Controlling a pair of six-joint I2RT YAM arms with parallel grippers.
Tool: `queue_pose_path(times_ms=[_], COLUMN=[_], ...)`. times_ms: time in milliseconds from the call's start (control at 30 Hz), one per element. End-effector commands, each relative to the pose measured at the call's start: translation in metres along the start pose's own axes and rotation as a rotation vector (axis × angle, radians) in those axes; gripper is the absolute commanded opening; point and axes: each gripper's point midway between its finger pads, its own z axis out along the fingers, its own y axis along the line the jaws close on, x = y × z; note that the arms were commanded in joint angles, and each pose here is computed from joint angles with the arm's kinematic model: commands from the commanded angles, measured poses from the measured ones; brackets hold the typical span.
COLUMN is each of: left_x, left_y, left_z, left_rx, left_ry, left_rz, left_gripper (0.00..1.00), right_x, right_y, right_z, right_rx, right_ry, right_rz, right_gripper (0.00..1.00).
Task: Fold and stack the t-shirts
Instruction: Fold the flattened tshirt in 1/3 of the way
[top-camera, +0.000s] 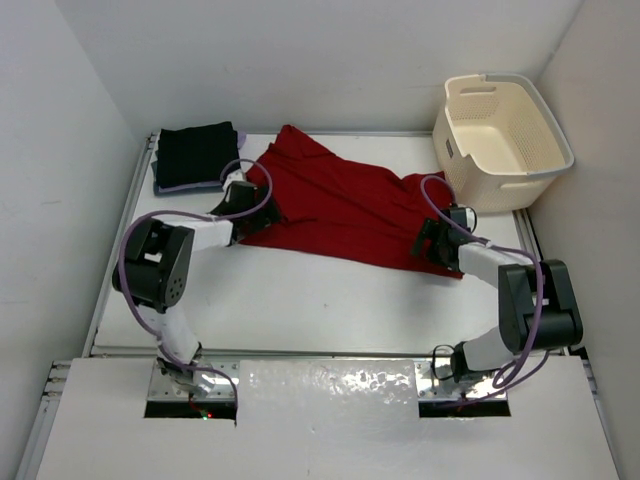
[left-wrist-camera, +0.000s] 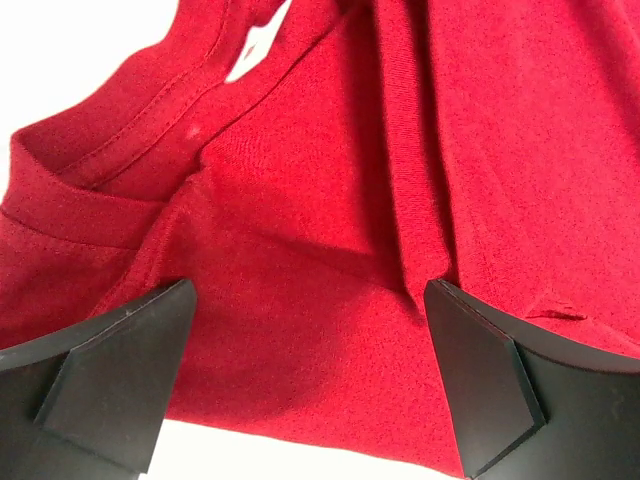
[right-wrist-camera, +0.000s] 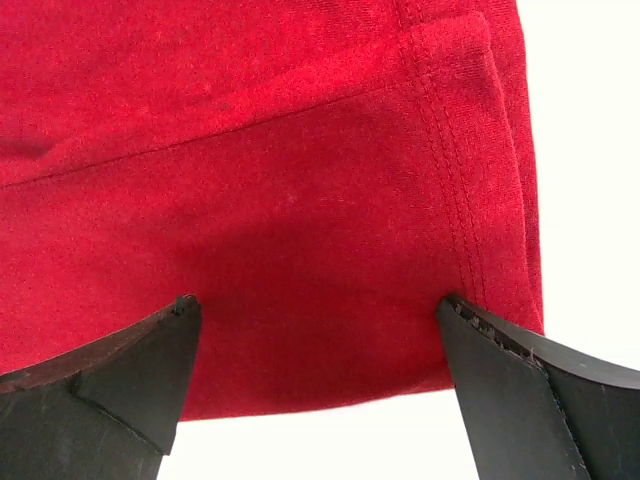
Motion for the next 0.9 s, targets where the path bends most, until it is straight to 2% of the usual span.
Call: queue_pose_path(times_ms=[0,33,100,133,233,333,467,633,867], left_x=[0.026,0.049,0.056,0.074,0.093,0.096,0.078,0.062,0.055], left_y=[0.043,0.06,0.067,0.081,0.097,0.091,0.052,0.002,-0.015], left_z=[-0.017,-0.025,-0.042,-0.05,-0.078,-0.104,-0.122,-0.129,-0.103], left_rx=[-0.143,-0.18,-0.183,-0.214,-0.243,-0.206,-0.07,0.082,0.101], left_ry=[0.039,0.089,0.091,0.121,0.142,0.115,0.06,0.039,0.027], left_rz=[-0.049,-0.041,-0.075,-0.085,-0.13,-0.145,-0.112,-0.044,-0.002], left_gripper=[1.0,1.0,1.0,1.0,1.0,1.0,1.0,1.0,1.0], right_x=[0.036,0.041,0.048,0.059,0.083,0.093,0.079,0.05,0.039], right_y=[-0.017,-0.02,-0.027,-0.026,-0.024,-0.023,-0.011,-0.001,0.001], right_z=[0.0,-0.002,-0.007,-0.012,-0.021,-0.033,-0.048,-0.06,-0.058], right_rx=[0.037,0.044,0.055,0.023,-0.036,-0.073,-0.144,-0.185,-0.179], right_ry=[0.103,0.119,0.131,0.143,0.186,0.205,0.166,0.059,0.028], right_rz=[-0.036,-0.048,-0.061,-0.055,-0.045,-0.07,-0.099,-0.113,-0.126], right_gripper=[0.99,0.99,0.99,0.99,0.99,0.99,0.99,0.99,0.99])
